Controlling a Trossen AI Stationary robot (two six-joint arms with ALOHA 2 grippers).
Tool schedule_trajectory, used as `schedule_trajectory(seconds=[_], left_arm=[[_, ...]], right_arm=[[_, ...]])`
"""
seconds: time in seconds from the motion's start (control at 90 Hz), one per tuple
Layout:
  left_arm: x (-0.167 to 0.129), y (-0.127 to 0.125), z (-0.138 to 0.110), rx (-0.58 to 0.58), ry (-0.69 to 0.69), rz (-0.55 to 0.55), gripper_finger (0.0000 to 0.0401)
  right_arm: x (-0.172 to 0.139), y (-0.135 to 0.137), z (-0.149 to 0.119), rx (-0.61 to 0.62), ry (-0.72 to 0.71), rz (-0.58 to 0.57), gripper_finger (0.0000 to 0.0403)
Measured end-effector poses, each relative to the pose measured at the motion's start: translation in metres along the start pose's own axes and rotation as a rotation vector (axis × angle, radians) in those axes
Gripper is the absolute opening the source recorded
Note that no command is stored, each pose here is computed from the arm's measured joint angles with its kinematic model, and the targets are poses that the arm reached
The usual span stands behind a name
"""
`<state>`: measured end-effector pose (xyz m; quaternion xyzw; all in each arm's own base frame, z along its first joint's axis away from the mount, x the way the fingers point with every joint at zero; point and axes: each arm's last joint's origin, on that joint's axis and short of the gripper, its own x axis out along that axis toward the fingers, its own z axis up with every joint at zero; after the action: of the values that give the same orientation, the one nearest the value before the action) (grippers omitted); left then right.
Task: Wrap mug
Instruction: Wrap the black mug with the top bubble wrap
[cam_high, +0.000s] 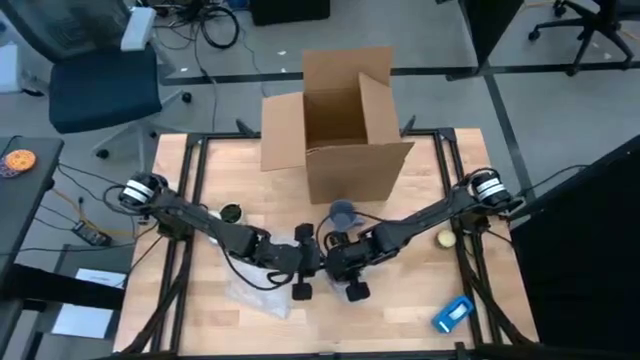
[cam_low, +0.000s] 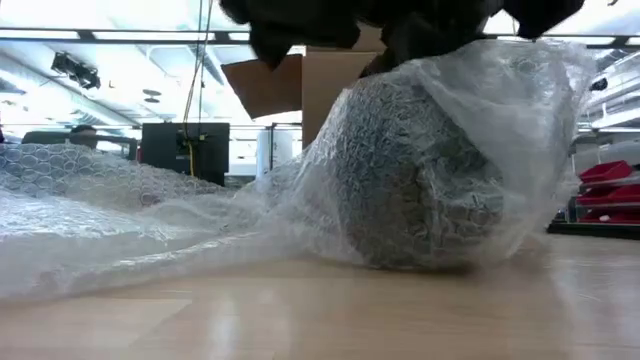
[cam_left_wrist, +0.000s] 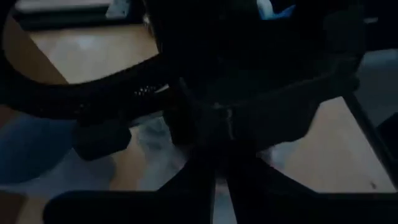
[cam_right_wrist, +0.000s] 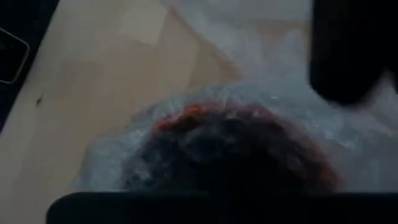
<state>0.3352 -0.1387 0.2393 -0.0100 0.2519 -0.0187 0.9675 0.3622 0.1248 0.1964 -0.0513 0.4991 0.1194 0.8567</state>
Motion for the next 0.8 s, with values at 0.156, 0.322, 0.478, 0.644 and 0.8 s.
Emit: schedule_trajectory(seconds=[0.156,0.322,0.478,0.644,0.8], left_arm=[[0.017,-0.005,-0.009,-0.009,-0.054,-0.022,0.0015],[0.022,-0.006,-0.013,0.036,-0.048,-0.019,0.0015],[0.021,-0.008,-0.014,0.044,-0.055,0.059,0.0015],[0.027,-0.018,-0.018,0.041,-0.118,0.131,0.0015],[0.04,-0.022,-0.029,0.039,-0.119,0.131,0.0015]], right_arm=[[-0.004,-0.002,0.004,0.014,0.008,-0.006,0.0],[-0.01,-0.003,0.009,0.033,0.032,-0.012,0.0003],[-0.014,-0.002,0.013,0.073,0.029,-0.018,0.0009],[-0.016,-0.002,0.016,0.083,0.014,-0.017,0.0022],[-0.016,-0.002,0.015,0.082,0.019,-0.028,0.0032]])
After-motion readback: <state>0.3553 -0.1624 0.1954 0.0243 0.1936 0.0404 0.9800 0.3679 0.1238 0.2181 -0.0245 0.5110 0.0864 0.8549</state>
